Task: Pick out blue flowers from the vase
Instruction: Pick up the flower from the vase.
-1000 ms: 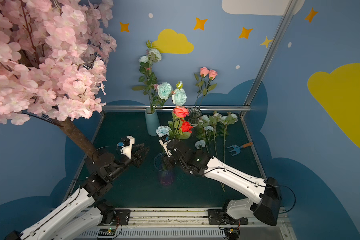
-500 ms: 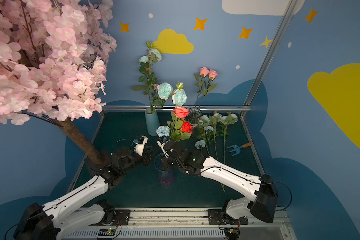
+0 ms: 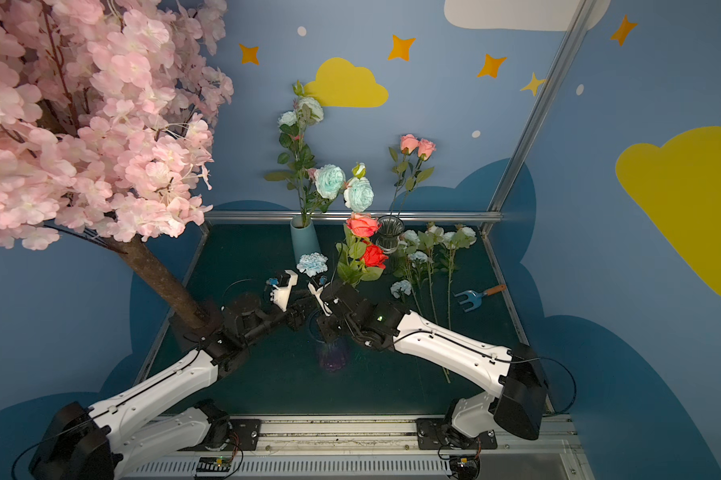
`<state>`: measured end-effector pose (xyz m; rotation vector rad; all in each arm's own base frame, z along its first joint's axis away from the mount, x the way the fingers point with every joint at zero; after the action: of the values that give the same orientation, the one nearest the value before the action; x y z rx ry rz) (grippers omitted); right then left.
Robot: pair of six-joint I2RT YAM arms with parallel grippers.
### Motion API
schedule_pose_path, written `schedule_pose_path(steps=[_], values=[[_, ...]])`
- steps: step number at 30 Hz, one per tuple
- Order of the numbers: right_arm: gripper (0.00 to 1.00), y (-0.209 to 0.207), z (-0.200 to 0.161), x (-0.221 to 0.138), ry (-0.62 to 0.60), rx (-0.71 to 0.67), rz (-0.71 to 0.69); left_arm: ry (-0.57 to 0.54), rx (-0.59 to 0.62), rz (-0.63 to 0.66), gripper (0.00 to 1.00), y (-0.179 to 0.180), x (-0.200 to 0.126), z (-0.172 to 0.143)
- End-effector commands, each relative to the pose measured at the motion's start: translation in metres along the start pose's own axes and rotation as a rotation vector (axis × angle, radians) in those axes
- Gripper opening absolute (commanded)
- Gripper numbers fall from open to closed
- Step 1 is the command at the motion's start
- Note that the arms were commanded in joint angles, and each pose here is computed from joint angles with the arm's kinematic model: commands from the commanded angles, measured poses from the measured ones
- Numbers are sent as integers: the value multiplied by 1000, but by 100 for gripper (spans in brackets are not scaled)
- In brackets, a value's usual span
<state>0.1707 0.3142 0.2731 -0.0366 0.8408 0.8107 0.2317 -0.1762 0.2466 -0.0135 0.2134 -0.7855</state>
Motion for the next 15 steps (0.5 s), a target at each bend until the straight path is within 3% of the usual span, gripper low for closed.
schedule_pose_path(steps=[1, 7, 15], values=[[11, 3, 3, 6, -10, -11, 6, -17, 0, -24, 43, -3, 0, -1], [0, 3, 1, 9, -20, -14, 13, -24, 2, -16, 44, -2, -1, -1], [0, 7, 7, -12, -116, -18, 89, -35, 5, 6, 44, -1, -5, -2]])
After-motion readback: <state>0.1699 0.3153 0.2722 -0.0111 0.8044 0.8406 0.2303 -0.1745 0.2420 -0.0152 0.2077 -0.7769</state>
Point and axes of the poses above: each gripper's point midway between its finger pads, its own x axis out along the fingers, its own y axis along the line the jaws close on, z = x × y, the point moved 8 cm from there along -x, back along the fingers, and after that the axes turned 7 degrees about x, right-handed, at the moved point
